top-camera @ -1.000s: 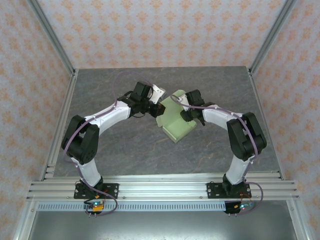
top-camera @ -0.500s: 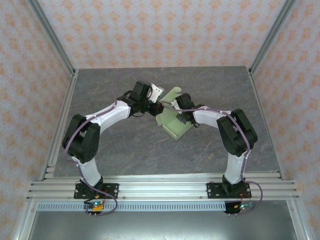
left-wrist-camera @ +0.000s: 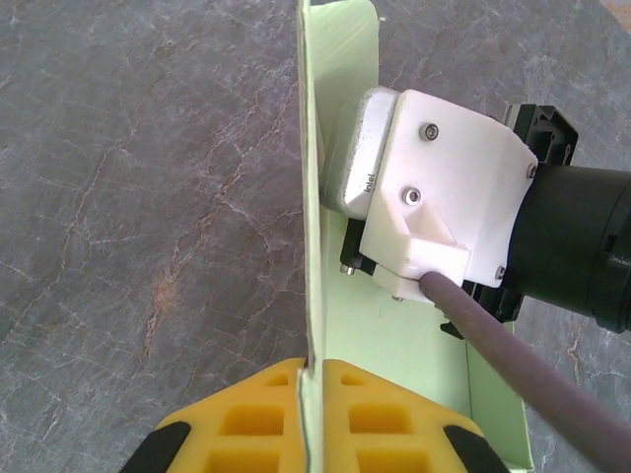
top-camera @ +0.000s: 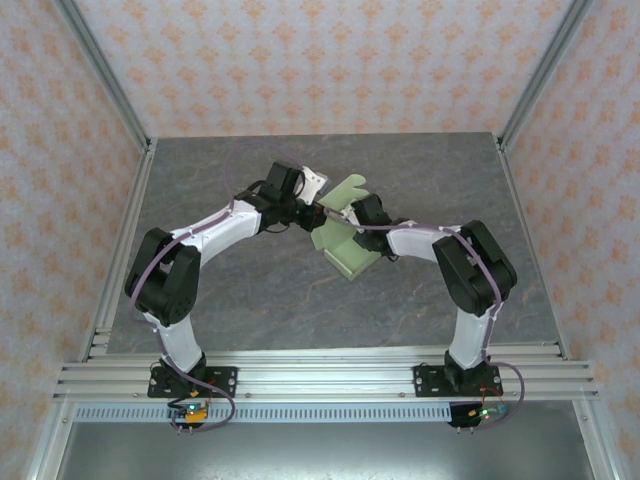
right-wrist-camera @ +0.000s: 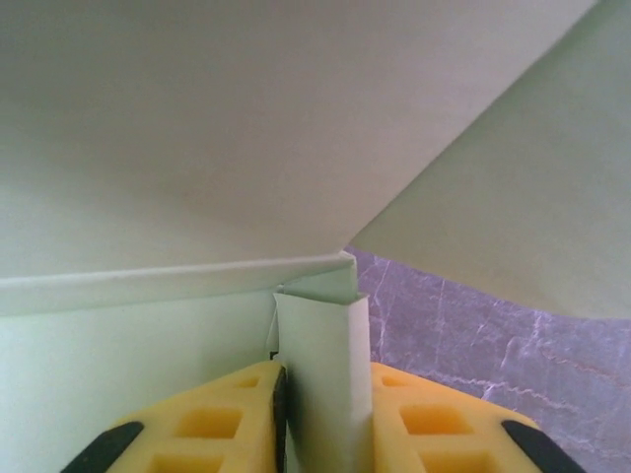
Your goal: Fold the paper box
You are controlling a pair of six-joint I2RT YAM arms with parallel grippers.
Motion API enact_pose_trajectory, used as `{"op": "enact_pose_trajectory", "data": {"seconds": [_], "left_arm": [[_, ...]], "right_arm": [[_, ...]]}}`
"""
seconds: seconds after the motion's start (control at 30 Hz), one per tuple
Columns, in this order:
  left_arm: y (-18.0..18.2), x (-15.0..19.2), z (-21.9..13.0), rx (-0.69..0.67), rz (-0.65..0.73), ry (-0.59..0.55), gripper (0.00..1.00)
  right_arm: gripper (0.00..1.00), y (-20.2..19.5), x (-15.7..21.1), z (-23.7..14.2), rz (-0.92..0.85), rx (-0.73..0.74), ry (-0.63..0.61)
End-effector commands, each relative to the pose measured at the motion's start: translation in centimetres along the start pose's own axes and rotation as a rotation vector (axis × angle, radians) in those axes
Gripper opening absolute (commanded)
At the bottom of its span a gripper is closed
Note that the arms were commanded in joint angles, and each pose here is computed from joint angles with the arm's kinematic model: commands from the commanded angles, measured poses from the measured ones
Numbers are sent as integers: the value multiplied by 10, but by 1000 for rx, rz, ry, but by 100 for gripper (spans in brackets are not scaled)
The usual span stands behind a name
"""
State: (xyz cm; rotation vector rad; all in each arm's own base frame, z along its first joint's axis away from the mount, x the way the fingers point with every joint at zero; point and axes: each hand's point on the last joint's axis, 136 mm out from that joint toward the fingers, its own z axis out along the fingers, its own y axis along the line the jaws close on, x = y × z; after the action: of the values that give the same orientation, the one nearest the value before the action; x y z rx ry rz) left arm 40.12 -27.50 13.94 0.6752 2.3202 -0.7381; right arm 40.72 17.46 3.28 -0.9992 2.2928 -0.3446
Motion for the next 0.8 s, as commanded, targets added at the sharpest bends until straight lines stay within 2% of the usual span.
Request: {"op": "enact_pose_trajectory", "data": {"seconds": [0.0, 0.2, 0.37, 0.43, 0.5, 0.53, 0.6, 0.67, 0.77], "left_arm": [[-17, 6, 1, 53, 35, 50, 0], [-17, 5, 3, 55, 27, 45, 0], [-20, -1, 1, 69, -2, 29, 0], [-22, -2, -1, 76, -16, 24, 0], [-27, -5, -5, 92, -19, 10, 0], [-29, -7, -8, 99, -16, -5, 0], [-32, -15, -17, 100, -13, -50, 0], [-35, -26, -27, 103, -22, -96, 0], [-41, -42, -41, 113, -32, -158, 0]], "right_arm": [[32, 8, 22, -12, 57, -88, 47], [42, -25, -6, -52, 300, -86, -118], [54, -33, -18, -90, 567, -168, -257], [60, -42, -16, -103, 726, -188, -309], [75, -62, 0, -111, 981, -148, -283], [76, -68, 10, -112, 1081, -160, -245], [77, -71, 22, -113, 1244, -251, -184], [76, -71, 28, -114, 1419, -407, -134], [76, -70, 17, -120, 1530, -651, -194]]}}
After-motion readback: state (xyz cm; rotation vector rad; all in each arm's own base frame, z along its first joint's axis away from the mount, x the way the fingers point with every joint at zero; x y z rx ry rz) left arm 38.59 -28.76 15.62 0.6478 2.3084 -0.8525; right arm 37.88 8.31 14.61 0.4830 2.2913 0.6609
